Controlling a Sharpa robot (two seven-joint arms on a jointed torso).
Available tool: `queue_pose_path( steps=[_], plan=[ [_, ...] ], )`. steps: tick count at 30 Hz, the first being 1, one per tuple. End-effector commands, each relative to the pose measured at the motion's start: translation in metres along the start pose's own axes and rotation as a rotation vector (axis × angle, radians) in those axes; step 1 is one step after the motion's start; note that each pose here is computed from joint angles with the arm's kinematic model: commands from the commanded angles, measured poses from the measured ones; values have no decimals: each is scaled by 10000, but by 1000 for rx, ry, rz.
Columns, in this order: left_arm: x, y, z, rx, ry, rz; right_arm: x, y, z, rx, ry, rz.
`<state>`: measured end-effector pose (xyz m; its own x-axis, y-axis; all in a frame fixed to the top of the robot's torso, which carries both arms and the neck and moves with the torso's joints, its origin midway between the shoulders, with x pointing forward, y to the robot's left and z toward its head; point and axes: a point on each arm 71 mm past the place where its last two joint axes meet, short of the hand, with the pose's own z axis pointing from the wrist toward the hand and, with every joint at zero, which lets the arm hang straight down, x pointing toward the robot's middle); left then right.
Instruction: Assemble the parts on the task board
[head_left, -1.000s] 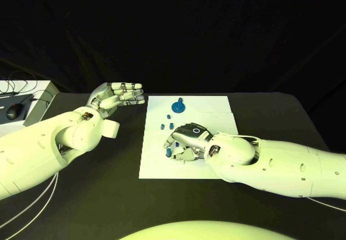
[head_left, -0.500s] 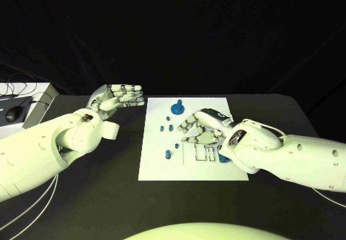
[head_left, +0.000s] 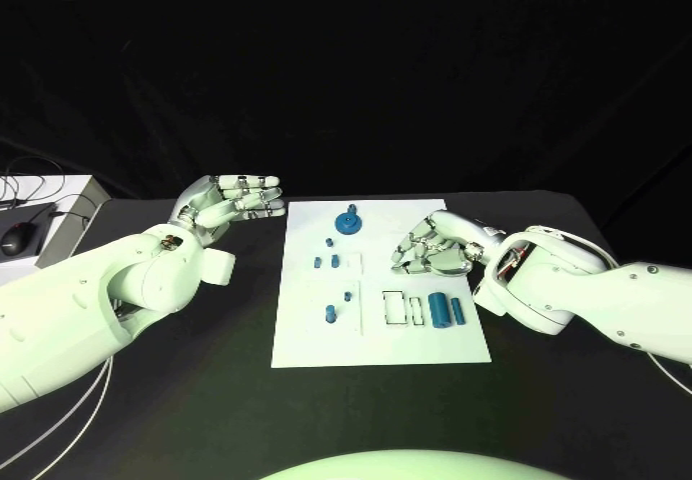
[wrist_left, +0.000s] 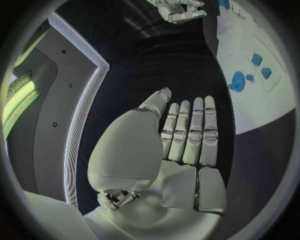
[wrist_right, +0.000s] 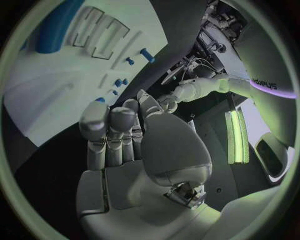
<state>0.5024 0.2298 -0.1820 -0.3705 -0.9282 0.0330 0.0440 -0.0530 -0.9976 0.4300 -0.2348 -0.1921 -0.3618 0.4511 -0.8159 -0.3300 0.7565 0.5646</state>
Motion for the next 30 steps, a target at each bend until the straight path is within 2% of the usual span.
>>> queue_pose_path(
  steps=[1, 5, 17, 21, 30],
  plan=[
    [16, 1, -1, 12, 8, -10, 69, -169, -67, 194, 143, 36],
    [19, 17, -5, 9, 8, -12, 69, -281, -163, 304, 195, 26],
    [36, 54, -22, 0, 11, -15, 107, -403, -386, 524, 269, 29],
    [44, 63, -27, -3, 13, -16, 152, -395, -410, 567, 308, -13],
    [54, 68, -31, -5, 17, -18, 196, -337, -384, 594, 300, -85]
  ],
)
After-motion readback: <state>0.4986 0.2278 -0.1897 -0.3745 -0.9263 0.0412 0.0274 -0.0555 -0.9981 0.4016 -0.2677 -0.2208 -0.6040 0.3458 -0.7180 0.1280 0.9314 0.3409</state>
